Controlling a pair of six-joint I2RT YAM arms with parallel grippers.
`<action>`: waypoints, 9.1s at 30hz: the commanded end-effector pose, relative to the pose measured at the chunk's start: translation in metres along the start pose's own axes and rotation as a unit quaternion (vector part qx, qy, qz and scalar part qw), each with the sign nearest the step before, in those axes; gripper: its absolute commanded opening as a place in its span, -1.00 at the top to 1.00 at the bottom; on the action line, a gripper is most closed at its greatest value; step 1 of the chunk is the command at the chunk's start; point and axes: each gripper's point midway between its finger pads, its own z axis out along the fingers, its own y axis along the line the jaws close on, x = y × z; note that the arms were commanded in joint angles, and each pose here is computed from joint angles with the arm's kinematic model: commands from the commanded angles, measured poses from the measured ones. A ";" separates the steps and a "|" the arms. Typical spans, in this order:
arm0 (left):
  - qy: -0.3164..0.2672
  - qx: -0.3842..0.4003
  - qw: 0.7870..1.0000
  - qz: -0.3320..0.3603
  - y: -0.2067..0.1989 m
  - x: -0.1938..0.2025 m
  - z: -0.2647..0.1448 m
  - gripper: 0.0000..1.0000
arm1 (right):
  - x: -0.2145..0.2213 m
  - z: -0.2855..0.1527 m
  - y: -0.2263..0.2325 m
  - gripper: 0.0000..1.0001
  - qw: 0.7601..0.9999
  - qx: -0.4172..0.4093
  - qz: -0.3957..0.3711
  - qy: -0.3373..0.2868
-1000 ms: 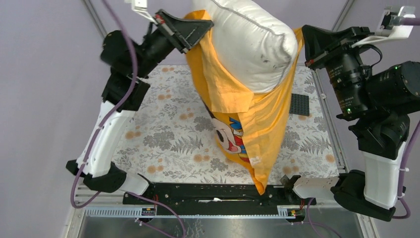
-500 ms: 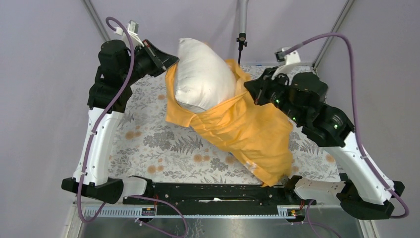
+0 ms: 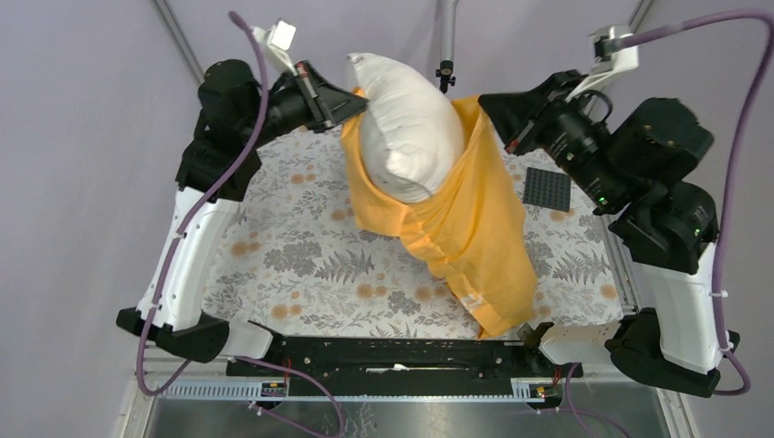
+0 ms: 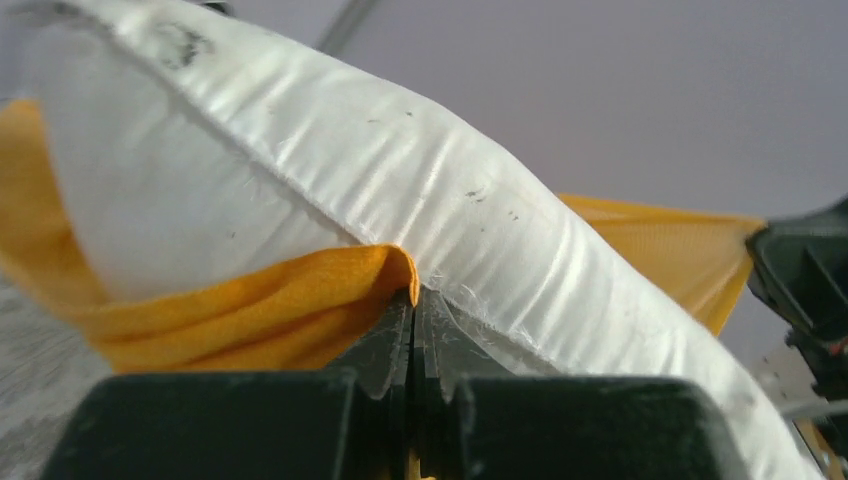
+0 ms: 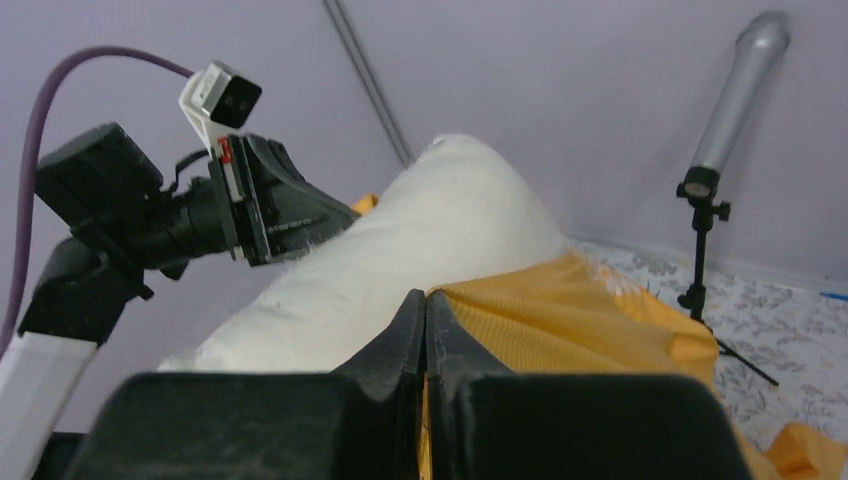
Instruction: Put the pillow into the pillowcase
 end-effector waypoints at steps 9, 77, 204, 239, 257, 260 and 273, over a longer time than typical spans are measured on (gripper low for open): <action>-0.251 0.179 0.948 0.082 -0.171 -0.147 -0.076 1.00 | -0.068 0.010 0.019 1.00 0.989 -0.029 0.042 -0.141; 0.059 -0.232 0.964 -0.119 0.194 0.177 -0.069 1.00 | 0.082 0.116 0.056 1.00 0.989 -0.047 0.034 0.138; 0.105 -0.109 0.972 -0.180 0.221 0.230 0.037 1.00 | 0.297 0.211 0.009 1.00 0.939 0.145 -0.156 0.269; 0.028 -0.340 0.910 -0.238 0.306 0.255 -0.076 -0.24 | 0.360 0.107 -0.001 -0.77 0.861 0.148 -0.286 0.394; 0.140 -0.174 0.946 -0.234 0.232 0.296 -0.046 -0.40 | 0.379 -0.017 0.026 -0.64 0.871 0.237 -0.269 0.335; 0.139 -0.162 0.946 -0.245 0.229 0.304 -0.041 -0.33 | 0.403 -0.036 0.028 -0.53 0.866 0.240 -0.255 0.357; 0.150 -0.139 0.944 -0.257 0.237 0.312 -0.018 0.20 | 0.480 -0.052 0.000 -0.21 0.856 0.264 -0.244 0.372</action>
